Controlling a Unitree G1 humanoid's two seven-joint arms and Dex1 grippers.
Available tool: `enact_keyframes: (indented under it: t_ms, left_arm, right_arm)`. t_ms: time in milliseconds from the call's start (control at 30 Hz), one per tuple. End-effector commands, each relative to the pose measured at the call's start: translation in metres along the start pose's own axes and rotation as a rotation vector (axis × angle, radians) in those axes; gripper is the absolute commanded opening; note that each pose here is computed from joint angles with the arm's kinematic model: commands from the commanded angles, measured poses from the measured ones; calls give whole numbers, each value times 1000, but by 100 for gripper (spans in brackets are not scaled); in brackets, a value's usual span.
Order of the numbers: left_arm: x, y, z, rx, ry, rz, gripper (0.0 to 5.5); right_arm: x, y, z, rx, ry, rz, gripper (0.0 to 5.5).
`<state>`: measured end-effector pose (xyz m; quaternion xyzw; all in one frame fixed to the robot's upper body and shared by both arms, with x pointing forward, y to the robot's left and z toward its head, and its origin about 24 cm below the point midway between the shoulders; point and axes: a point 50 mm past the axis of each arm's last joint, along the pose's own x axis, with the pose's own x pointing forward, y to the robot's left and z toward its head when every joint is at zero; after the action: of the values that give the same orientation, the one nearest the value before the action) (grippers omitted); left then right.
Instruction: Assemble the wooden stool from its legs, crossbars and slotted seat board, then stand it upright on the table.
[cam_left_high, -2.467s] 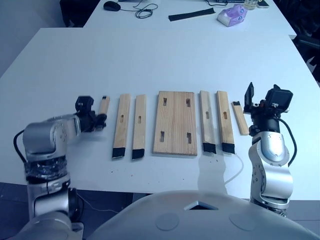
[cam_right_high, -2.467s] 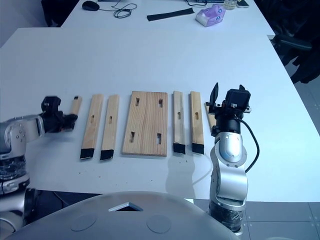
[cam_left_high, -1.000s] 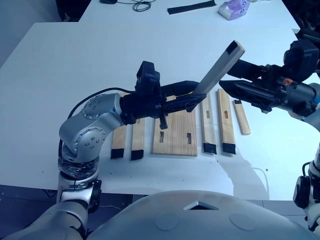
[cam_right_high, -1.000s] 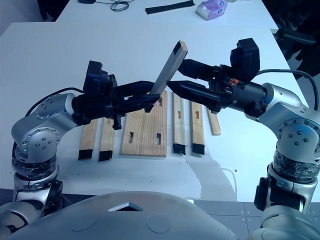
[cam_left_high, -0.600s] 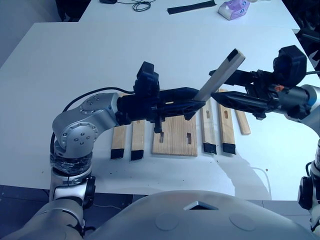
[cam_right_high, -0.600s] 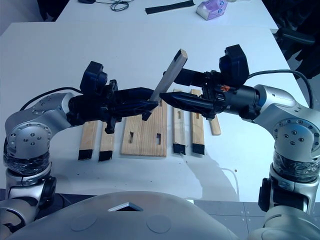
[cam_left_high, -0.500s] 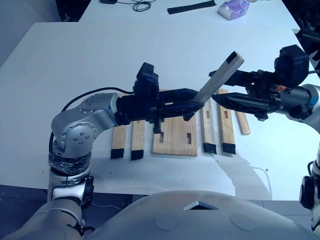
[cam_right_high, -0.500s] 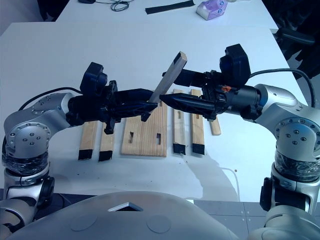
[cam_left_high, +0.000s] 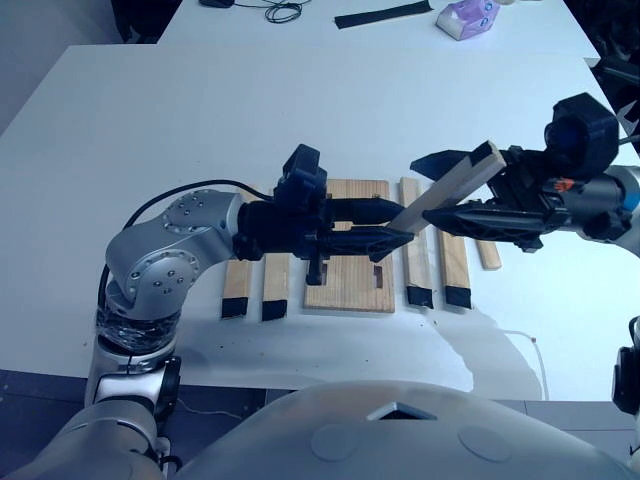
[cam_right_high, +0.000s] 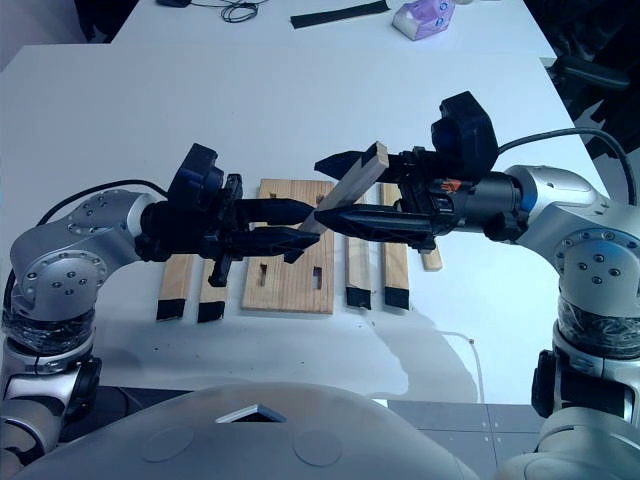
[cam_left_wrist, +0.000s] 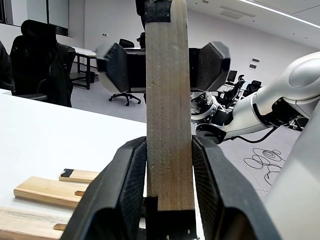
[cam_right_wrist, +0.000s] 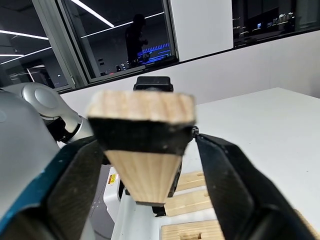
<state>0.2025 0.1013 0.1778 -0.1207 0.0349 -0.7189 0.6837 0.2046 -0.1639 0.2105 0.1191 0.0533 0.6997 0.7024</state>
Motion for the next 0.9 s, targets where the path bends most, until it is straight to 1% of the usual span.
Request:
enact_keyframes:
  t_ms: [33, 100, 133, 200, 233, 300, 700, 900]
  left_arm:
    - [0, 1, 1, 28, 18, 11, 131]
    - [1, 2, 1, 34, 18, 18, 131]
    - [1, 2, 1, 36, 18, 20, 131]
    - [1, 2, 0, 40, 22, 22, 131]
    - [1, 2, 0, 41, 24, 22, 131]
    - [0, 2, -1, 44, 27, 22, 131]
    - [-4, 9, -1, 77, 47, 74, 131]
    - [-4, 12, -6, 110, 83, 99, 131]
  right_arm:
    - [1, 3, 0, -1, 27, 16, 245]
    - [1, 3, 1, -7, 32, 14, 218]
    - [1, 2, 2, -9, 32, 13, 195]
    - [1, 2, 2, -10, 32, 12, 172]
    - [1, 2, 2, -11, 34, 12, 150]
    - [1, 2, 2, -12, 40, 10, 134]
    - [-2, 0, -4, -32, 102, -28, 131]
    - [-2, -1, -7, -51, 123, -35, 131]
